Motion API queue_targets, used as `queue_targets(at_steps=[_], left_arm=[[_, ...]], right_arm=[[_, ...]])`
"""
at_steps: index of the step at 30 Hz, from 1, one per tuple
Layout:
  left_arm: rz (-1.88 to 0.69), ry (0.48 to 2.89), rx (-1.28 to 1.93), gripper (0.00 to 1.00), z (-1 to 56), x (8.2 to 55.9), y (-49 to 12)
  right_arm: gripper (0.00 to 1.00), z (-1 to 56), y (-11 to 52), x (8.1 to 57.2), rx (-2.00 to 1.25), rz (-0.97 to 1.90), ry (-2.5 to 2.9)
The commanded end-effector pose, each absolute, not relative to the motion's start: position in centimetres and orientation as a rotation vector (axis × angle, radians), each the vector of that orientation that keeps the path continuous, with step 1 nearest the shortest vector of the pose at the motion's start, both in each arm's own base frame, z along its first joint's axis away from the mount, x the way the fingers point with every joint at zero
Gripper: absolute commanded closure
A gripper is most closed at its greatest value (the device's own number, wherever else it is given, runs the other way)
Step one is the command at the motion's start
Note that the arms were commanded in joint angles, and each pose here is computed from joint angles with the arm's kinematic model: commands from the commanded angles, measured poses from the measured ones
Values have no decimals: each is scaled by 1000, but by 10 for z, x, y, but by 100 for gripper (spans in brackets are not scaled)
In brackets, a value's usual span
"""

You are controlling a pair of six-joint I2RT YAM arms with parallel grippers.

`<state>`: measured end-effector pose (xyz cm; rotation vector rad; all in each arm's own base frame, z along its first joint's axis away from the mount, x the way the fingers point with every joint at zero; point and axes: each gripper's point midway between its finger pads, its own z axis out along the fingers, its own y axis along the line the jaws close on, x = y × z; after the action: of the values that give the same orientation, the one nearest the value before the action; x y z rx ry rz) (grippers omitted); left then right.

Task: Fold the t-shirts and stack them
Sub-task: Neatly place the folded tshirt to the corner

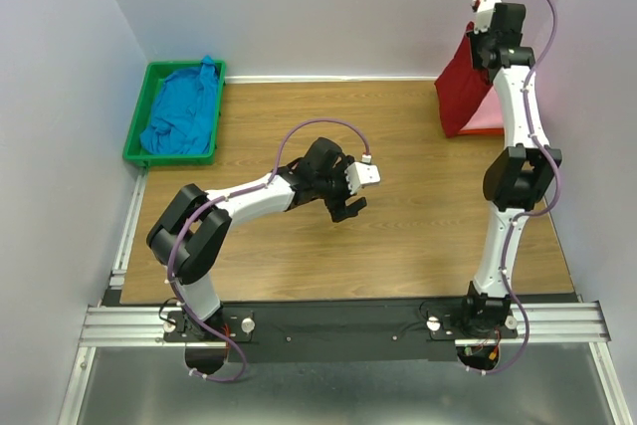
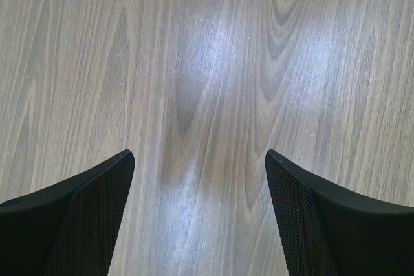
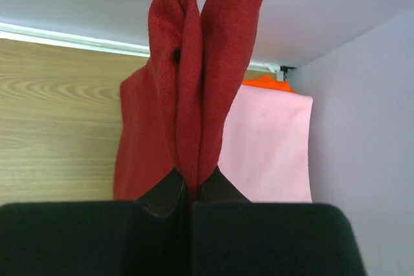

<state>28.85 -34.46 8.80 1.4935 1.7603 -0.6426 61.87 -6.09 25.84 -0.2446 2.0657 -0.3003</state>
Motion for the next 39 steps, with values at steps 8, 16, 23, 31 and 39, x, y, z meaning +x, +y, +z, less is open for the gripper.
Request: queue_targets(at_steps=[8, 16, 23, 31, 39], left_arm=[[-622, 1752, 1498, 11, 98, 293, -345], [-643, 1768, 1516, 11, 97, 291, -347], [-674, 1797, 1553, 11, 93, 284, -345], [-733, 1824, 1421, 11, 120, 296, -332], [-698, 1792, 1215, 11, 177, 327, -301]], right_arm=[[99, 246, -129, 637, -183, -412, 2026], [99, 227, -177, 646, -157, -473, 2000], [99, 171, -208, 649, -172, -499, 2065], [8, 173, -261, 638, 6, -656, 2041], [0, 251, -234, 611, -24, -567, 1950]])
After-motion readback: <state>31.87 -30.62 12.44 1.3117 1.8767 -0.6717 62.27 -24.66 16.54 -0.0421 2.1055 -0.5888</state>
